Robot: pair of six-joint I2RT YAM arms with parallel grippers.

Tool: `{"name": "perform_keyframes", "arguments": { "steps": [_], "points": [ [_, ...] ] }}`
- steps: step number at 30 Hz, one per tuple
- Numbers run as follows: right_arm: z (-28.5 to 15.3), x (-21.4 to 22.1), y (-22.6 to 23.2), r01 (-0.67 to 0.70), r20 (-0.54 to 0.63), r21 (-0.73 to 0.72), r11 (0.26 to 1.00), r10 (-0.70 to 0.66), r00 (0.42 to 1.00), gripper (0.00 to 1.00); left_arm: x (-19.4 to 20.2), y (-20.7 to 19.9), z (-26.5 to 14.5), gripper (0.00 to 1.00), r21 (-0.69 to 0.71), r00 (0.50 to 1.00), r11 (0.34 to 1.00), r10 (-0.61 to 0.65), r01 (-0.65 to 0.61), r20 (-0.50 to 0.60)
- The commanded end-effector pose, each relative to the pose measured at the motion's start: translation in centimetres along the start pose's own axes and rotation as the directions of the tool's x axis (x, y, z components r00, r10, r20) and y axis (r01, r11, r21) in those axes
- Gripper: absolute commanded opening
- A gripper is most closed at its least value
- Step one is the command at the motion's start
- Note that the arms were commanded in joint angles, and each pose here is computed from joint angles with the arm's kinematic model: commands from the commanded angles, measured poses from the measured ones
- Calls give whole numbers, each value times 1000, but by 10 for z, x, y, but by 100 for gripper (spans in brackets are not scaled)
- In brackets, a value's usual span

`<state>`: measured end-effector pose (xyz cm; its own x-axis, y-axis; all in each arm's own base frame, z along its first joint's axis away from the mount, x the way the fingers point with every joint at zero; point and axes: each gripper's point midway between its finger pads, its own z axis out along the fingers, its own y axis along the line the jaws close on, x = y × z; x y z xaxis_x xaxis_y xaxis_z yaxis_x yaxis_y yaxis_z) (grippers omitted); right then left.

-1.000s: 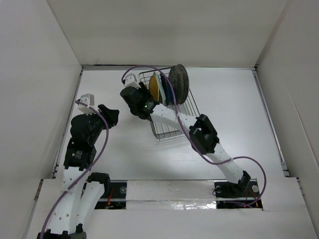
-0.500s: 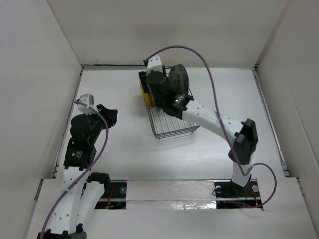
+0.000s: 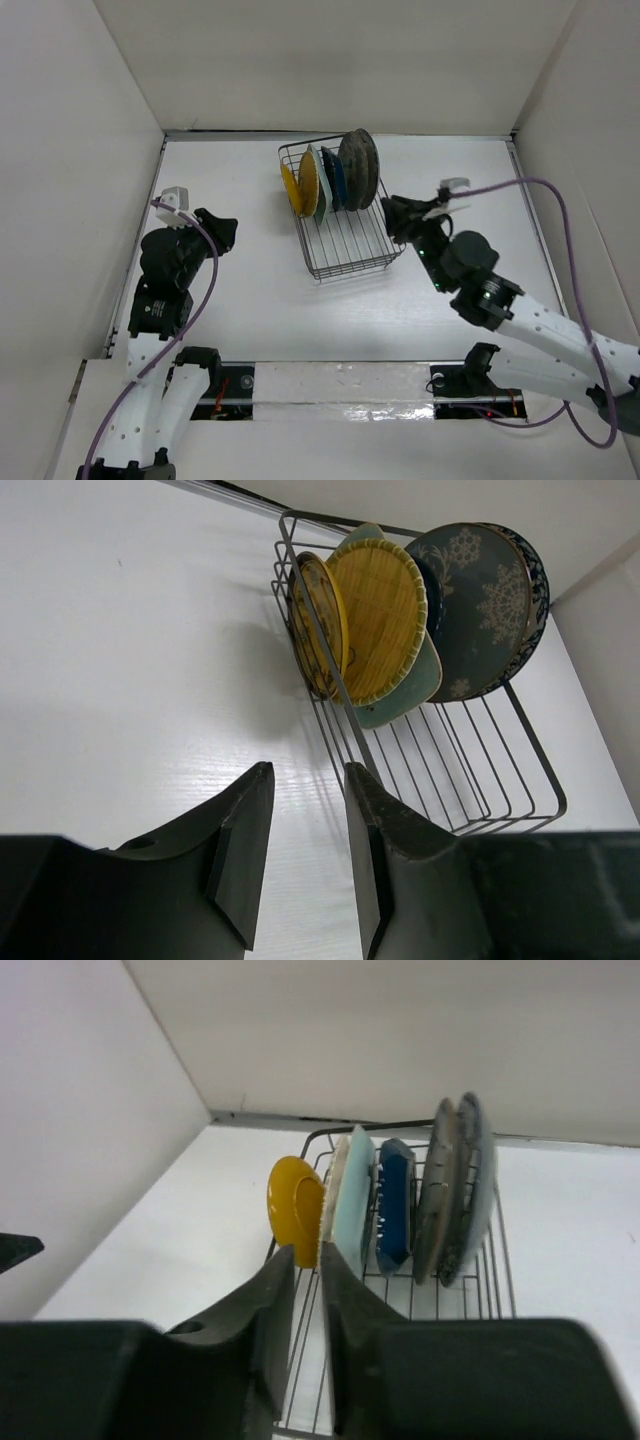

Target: Load the plates into the dish rack

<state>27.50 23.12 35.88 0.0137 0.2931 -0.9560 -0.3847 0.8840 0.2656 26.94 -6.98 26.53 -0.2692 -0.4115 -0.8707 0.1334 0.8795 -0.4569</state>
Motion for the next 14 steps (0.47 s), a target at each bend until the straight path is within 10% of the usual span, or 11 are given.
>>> {"name": "perform_keyframes", "arguments": {
  "steps": [1,7,14],
  "points": [
    [-24,-14,-44,-125,122,114,986,111,986,37,-26,-18,-6,32,75,995,997,20,-27,97],
    [-63,-9,-103,-249,196,223,942,207,959,57,-49,-35,-21,34,130,984,991,9,-33,176],
    [-55,-4,-100,-237,142,176,955,213,967,59,-58,-50,-23,36,186,985,982,-2,-31,171]
  ]
}}
